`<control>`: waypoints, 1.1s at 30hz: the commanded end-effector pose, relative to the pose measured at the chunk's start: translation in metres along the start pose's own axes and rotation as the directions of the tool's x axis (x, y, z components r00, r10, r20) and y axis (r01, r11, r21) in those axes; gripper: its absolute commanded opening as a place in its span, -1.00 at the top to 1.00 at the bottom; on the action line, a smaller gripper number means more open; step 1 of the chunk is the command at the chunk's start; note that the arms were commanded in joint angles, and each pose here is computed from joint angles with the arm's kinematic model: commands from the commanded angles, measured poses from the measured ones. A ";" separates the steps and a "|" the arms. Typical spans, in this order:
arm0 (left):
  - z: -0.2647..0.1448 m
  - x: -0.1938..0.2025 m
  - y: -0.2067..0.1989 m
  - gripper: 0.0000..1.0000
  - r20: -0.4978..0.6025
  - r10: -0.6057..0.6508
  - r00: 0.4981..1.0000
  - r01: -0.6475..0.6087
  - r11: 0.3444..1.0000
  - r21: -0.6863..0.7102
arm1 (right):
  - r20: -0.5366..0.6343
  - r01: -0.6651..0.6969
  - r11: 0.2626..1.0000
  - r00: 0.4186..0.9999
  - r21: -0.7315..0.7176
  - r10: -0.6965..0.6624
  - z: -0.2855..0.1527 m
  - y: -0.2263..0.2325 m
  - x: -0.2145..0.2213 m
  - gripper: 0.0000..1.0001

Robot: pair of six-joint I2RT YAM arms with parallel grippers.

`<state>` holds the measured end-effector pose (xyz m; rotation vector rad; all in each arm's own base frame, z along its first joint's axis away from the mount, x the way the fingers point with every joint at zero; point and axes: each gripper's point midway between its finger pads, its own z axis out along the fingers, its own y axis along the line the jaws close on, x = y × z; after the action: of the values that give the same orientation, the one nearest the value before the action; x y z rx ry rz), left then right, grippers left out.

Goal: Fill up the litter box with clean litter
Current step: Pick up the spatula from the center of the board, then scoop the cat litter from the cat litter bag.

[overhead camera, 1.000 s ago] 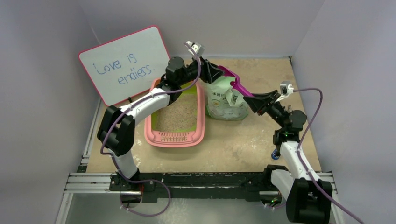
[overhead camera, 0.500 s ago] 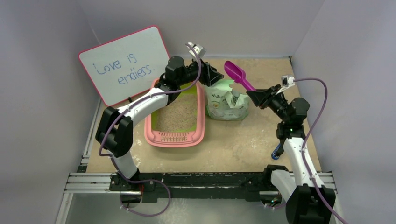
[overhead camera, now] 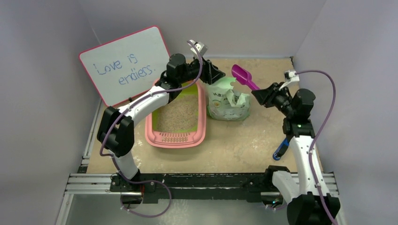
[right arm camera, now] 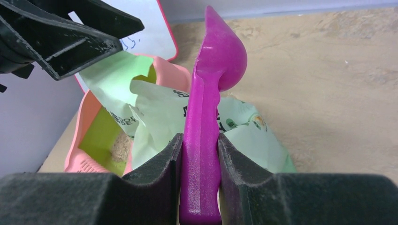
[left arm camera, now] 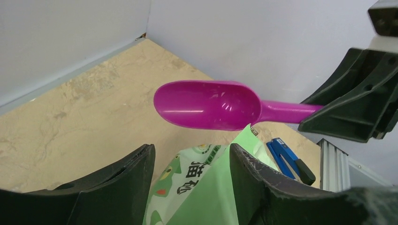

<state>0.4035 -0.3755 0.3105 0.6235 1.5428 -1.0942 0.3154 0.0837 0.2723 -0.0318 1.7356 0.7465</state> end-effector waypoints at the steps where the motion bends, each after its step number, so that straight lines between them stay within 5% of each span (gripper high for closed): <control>1: 0.000 -0.020 -0.005 -0.20 0.021 0.048 0.999 -0.048 0.999 0.024 | -0.133 0.055 0.998 0.990 0.005 -0.054 -0.008 0.005 0.003 1.00; 9: -0.005 -0.035 -0.004 -0.24 0.042 0.074 0.996 -0.075 0.997 0.014 | -0.306 0.026 0.995 0.951 -0.096 -0.055 -0.015 0.027 0.025 1.00; 18: -0.014 -0.061 -0.010 -0.38 0.065 0.107 0.992 -0.108 0.994 0.015 | -0.285 0.014 1.000 0.959 0.011 -0.010 -0.004 0.008 0.022 1.00; 22: -0.049 -0.046 -0.026 -0.45 0.009 0.179 0.984 -0.179 0.984 0.022 | -0.261 0.002 0.999 0.965 0.044 0.009 0.004 -0.001 0.021 1.00; 26: -0.081 -0.026 -0.032 -0.72 -0.025 0.257 0.966 -0.257 0.966 -0.008 | -0.261 0.004 0.999 0.965 0.050 0.009 0.010 -0.005 0.020 1.00; 29: -0.087 -0.017 -0.025 -0.74 -0.091 0.278 0.956 -0.281 0.959 -0.022 | -0.258 0.003 0.999 0.966 0.043 0.008 0.013 -0.005 0.018 1.00; 33: -0.074 -0.013 -0.035 -0.75 -0.051 0.262 0.964 -0.258 0.964 0.069 | -0.253 -0.001 1.000 0.967 0.027 0.008 0.015 -0.002 0.016 1.00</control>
<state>0.3410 -0.3139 0.3392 0.8159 1.4740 -0.9047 0.3170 0.0927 0.2354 -0.0853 2.0599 0.7483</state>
